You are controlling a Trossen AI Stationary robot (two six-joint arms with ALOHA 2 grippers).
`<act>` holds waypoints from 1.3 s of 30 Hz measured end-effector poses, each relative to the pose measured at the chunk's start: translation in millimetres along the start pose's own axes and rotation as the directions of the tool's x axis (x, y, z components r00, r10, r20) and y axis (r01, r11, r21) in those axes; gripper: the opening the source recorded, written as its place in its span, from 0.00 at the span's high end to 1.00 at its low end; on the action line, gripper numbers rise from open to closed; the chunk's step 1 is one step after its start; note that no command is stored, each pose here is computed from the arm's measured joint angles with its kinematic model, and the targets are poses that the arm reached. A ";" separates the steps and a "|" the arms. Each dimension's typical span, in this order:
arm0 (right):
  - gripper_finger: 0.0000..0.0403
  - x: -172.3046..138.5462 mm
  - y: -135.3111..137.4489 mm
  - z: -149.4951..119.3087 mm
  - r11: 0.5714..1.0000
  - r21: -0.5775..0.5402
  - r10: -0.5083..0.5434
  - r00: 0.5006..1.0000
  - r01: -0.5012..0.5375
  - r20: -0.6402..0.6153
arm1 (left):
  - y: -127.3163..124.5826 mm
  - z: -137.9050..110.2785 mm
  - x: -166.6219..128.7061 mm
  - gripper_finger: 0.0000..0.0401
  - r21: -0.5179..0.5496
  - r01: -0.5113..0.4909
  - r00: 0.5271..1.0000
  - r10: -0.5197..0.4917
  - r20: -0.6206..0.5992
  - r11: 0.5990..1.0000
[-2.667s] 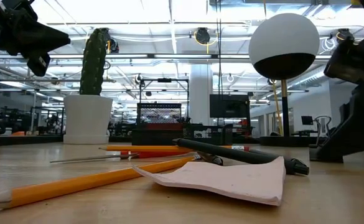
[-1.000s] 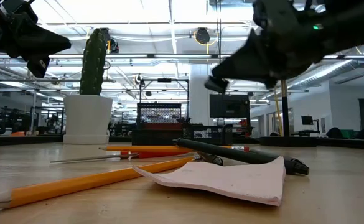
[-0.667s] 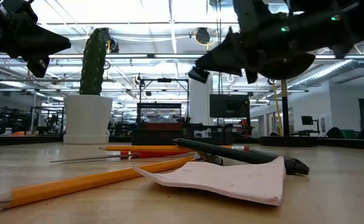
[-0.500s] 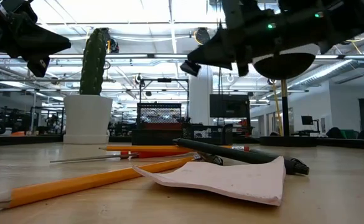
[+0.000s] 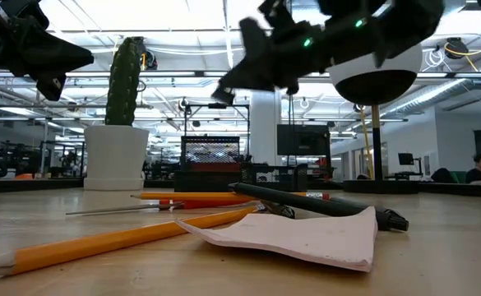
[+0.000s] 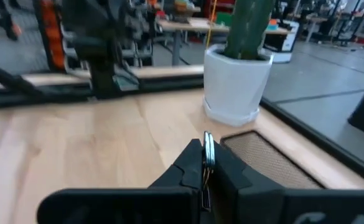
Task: Pick and place office supplies into organizer
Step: Put the top black binder clip into the bottom left of the desk organizer, then put the left black binder clip into the bottom left of the desk organizer
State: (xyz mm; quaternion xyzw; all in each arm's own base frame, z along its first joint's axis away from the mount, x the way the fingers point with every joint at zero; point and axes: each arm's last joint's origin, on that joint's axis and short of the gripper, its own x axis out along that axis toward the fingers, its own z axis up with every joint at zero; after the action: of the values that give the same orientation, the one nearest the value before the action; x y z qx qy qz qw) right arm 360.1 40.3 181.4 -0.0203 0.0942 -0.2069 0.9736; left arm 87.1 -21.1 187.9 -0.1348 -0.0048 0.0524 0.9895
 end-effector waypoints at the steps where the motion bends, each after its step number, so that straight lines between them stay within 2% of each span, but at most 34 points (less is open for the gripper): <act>1: 0.99 5.6 1.6 -3.4 1.000 -0.009 -0.004 1.000 0.004 -0.015 | 0.0 -0.1 0.0 0.90 0.000 0.000 1.000 0.000 -0.001 1.000; 12: 0.99 49.2 6.2 -29.3 0.993 -0.088 -0.088 0.985 0.076 -0.148 | 0.2 -0.8 0.0 0.90 -0.013 -0.002 1.000 0.002 -0.008 1.000; 17: 0.97 51.9 0.9 -32.7 0.990 -0.080 -0.128 0.977 0.116 -0.169 | 0.7 -2.4 0.0 0.90 -0.005 -0.006 1.000 0.006 -0.023 1.000; 22: 0.95 51.9 0.6 -33.2 0.989 -0.085 -0.131 0.976 0.118 -0.174 | 0.7 -2.4 0.0 0.90 -0.007 -0.006 1.000 0.006 -0.023 1.000; 31: 0.96 51.5 -0.5 -36.5 0.987 -0.106 -0.140 0.969 0.120 -0.202 | 0.6 -2.2 0.0 0.90 -0.015 -0.006 1.000 0.006 -0.021 1.000; 39: 0.91 52.9 -5.1 -39.2 0.984 -0.120 -0.155 0.961 0.130 -0.227 | 0.6 -2.2 0.0 0.90 -0.018 -0.006 1.000 0.006 -0.021 1.000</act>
State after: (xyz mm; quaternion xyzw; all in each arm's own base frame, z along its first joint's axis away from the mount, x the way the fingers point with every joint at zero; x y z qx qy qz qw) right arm 397.9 14.1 134.1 -0.0530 0.2179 -0.2722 0.9357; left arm 87.0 -21.1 185.6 -0.1443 0.0054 0.0539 0.9880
